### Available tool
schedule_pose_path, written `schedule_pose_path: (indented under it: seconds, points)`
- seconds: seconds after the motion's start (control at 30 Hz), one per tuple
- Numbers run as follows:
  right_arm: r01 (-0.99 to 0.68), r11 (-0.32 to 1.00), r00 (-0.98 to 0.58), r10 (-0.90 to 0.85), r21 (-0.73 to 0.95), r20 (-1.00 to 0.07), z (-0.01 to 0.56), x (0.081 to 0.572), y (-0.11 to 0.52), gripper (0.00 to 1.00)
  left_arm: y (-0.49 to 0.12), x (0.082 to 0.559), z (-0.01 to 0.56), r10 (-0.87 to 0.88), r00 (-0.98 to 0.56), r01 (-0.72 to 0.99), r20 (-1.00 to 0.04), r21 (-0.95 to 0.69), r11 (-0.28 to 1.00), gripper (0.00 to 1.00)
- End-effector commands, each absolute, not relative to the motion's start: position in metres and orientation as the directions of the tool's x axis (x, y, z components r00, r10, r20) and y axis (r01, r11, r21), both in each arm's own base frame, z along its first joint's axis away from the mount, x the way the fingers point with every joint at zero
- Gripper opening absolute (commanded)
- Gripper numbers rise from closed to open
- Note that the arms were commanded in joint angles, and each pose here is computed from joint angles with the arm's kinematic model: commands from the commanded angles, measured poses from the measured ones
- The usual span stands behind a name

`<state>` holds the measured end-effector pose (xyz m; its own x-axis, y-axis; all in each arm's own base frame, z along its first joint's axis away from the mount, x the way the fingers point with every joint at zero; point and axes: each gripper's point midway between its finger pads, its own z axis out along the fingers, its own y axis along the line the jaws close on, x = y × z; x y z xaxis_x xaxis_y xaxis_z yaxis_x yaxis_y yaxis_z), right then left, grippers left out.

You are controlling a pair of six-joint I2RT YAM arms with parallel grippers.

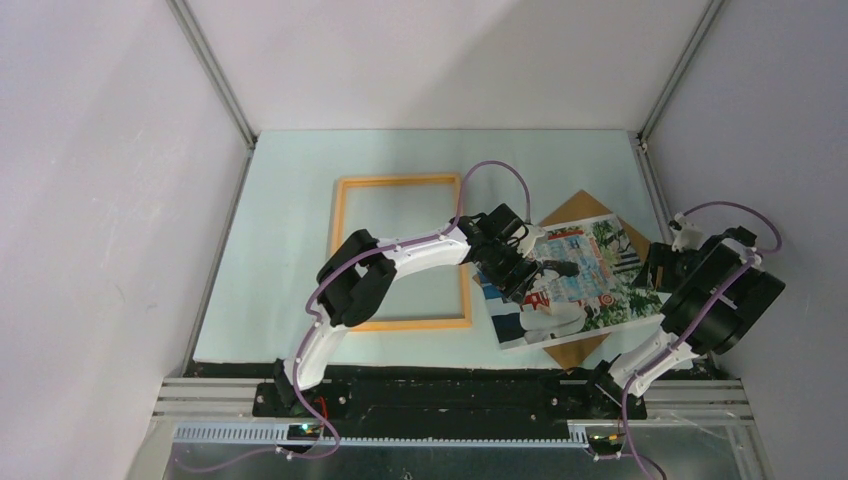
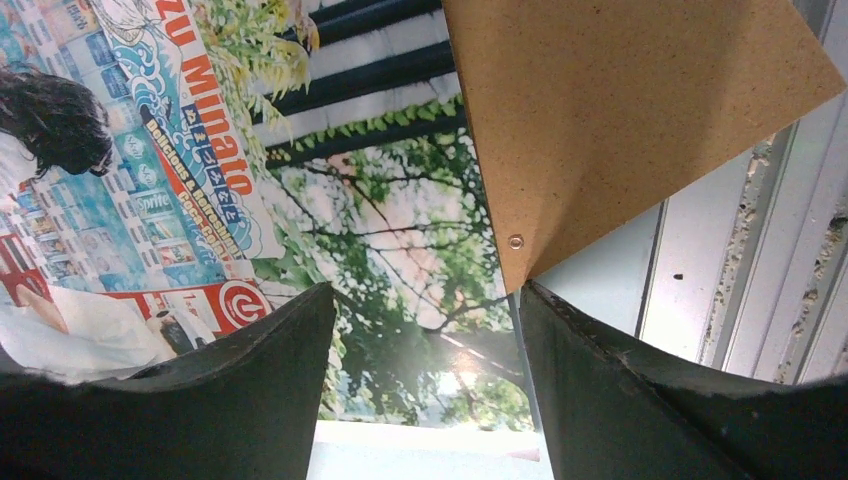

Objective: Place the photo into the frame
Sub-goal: Pick up the photo at the center of the board.

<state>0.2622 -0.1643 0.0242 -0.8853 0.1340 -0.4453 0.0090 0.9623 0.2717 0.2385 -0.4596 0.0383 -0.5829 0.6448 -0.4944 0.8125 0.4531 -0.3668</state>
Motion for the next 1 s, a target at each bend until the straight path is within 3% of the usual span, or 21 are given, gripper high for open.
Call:
schedule_pose_path:
  seconds: [0.0, 0.5, 0.97]
  points:
    - [0.033, 0.879, -0.931, 0.200, 0.475, -0.306, 0.001, 0.232, -0.124, 0.71, -0.447, 0.223, 0.011, 0.677, -0.610, 0.790, -0.412, -0.384, 0.479, 0.89]
    - [0.026, 0.806, -0.920, 0.251, 0.591, -0.302, 0.027, 0.221, -0.122, 0.51, -0.447, 0.225, 0.010, 0.674, -0.613, 0.788, -0.413, -0.377, 0.486, 0.89]
    - [-0.012, 0.764, -0.895, 0.279, 0.645, -0.347, 0.053, 0.232, -0.112, 0.47, -0.446, 0.226, 0.010, 0.676, -0.608, 0.793, -0.416, -0.368, 0.487, 0.88]
